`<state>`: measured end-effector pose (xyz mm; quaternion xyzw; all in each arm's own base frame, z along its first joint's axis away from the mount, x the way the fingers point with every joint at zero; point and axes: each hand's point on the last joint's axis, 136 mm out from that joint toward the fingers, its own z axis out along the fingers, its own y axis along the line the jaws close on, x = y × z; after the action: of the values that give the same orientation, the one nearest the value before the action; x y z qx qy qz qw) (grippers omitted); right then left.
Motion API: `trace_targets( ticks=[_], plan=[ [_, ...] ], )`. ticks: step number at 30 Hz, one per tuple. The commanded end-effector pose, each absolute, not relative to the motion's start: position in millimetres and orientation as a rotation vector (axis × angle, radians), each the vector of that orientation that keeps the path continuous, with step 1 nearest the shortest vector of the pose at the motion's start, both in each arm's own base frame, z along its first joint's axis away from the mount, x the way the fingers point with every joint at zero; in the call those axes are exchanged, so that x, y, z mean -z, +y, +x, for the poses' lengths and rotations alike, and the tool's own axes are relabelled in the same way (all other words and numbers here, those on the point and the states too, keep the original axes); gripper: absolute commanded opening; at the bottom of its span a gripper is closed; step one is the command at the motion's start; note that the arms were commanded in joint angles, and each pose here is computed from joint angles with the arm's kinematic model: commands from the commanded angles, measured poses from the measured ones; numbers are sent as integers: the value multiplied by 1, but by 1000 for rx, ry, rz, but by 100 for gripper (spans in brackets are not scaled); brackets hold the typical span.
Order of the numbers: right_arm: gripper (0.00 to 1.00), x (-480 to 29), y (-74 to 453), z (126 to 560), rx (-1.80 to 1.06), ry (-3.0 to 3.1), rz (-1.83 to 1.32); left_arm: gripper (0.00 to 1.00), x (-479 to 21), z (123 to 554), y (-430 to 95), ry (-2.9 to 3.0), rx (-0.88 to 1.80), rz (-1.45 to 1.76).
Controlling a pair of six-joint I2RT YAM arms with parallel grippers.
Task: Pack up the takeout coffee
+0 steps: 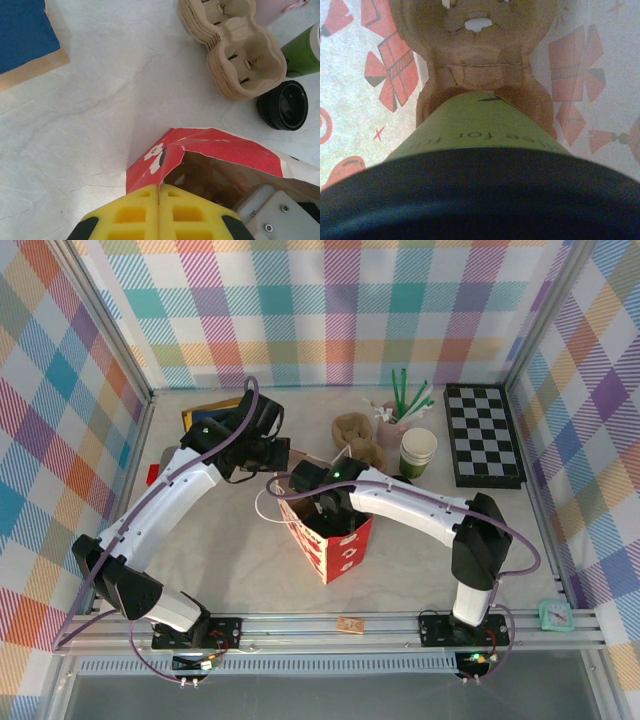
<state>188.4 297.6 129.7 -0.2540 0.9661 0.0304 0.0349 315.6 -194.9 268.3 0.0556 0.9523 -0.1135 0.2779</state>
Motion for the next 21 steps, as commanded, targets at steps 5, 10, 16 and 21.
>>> trace_targets(
  ticks=[5,10,16,21],
  plan=[
    [56,-132,289,180,-93,2992,-757,0,-278,316,-186,2531,277,116],
    [56,-134,288,178,-102,2992,-753,0,-278,316,-185,2531,270,114],
    [56,-133,285,177,-89,2997,-758,0,-279,317,-185,2526,267,107],
    [57,-132,284,177,-89,2994,-755,0,-278,317,-184,2529,255,105]
  ],
)
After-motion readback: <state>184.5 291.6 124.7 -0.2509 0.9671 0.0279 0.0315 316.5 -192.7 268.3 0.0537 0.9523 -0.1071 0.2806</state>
